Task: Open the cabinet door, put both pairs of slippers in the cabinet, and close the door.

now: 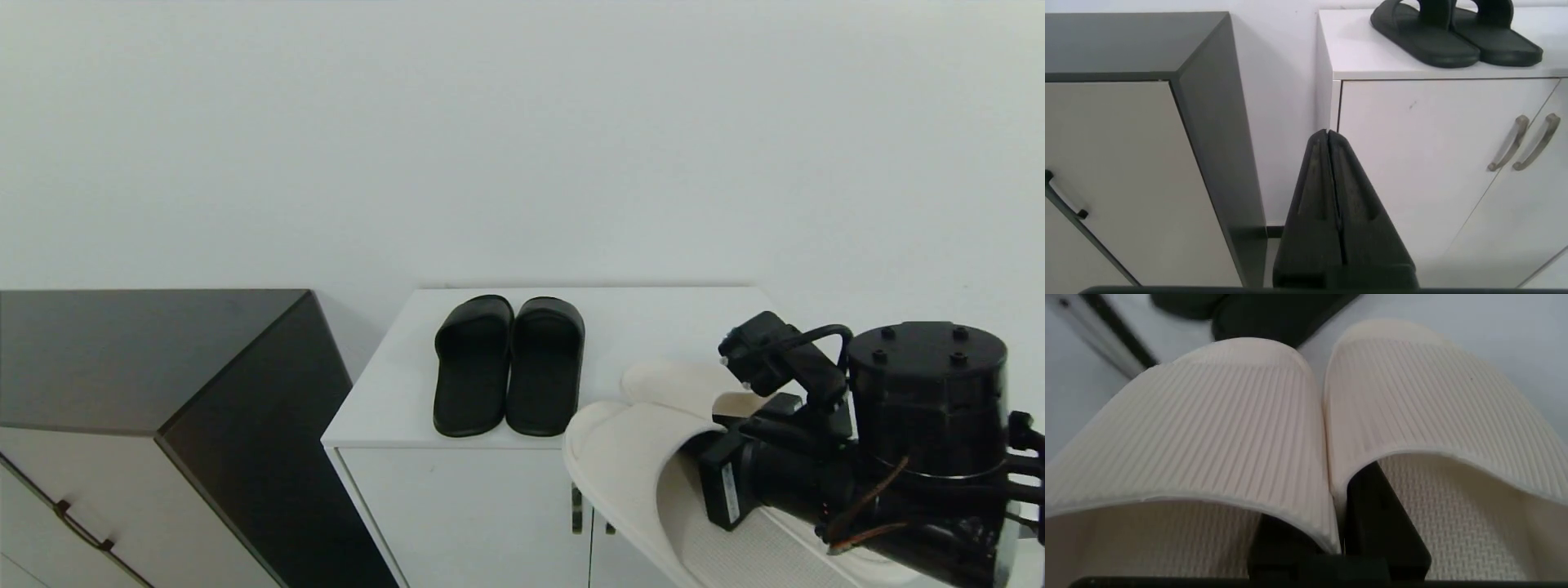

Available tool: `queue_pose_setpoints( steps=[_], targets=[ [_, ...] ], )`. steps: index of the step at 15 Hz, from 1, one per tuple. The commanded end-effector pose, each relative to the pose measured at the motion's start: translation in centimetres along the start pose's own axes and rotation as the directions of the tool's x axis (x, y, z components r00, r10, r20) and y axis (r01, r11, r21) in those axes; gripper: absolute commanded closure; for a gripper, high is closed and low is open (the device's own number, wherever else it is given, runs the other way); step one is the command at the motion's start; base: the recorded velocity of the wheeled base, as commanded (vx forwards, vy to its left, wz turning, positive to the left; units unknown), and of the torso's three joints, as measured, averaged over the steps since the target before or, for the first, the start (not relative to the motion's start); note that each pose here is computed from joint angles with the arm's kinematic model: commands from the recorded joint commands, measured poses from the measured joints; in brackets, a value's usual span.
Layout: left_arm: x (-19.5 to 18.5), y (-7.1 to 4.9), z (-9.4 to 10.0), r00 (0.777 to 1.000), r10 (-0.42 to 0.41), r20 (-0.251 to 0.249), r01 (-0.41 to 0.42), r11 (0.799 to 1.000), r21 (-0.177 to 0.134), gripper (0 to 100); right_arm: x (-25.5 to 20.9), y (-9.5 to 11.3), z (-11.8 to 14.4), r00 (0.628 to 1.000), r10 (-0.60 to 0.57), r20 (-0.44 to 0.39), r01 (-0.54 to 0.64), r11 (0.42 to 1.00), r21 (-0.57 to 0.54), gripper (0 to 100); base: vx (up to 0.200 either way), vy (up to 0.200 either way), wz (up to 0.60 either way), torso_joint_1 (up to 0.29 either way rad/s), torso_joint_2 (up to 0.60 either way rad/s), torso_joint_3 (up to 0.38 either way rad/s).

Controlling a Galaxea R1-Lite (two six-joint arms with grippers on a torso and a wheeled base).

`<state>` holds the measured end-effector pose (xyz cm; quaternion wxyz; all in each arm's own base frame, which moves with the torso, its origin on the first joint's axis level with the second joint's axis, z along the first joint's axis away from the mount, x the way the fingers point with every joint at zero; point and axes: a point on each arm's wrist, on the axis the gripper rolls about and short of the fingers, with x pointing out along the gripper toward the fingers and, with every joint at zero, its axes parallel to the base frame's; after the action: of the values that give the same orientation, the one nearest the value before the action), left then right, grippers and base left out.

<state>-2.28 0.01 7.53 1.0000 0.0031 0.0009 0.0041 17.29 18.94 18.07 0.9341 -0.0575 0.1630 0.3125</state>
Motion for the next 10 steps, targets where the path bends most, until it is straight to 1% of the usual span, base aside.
queue_pose_setpoints(
  steps=[1,4,6,10],
  targets=[
    [0.00,0.00,0.00,1.000,0.001,0.000,-0.001,1.000,0.000,100,-2.29,0.13,0.83,0.998,0.044,0.037,-0.044,0.999,0.000,100,0.000,0.000,0.00,0.000,0.00,0.000],
    [0.00,0.00,0.00,1.000,-0.001,0.000,0.001,1.000,0.000,100,-2.41,0.11,0.59,0.998,0.056,0.027,-0.055,0.998,-0.003,100,0.000,0.000,0.00,0.000,0.00,0.000],
    [0.00,0.00,0.00,1.000,0.001,0.000,-0.001,1.000,-0.002,100,-2.38,0.12,0.12,0.998,0.056,0.011,-0.056,0.998,-0.009,100,-0.200,0.000,0.00,0.007,0.00,0.002],
    [0.01,0.00,0.01,1.000,0.001,-0.001,-0.001,1.000,-0.002,100,-2.54,0.08,-0.04,0.998,0.057,0.012,-0.057,0.998,-0.009,100,-0.200,0.000,0.00,0.003,0.00,0.004]
  ],
)
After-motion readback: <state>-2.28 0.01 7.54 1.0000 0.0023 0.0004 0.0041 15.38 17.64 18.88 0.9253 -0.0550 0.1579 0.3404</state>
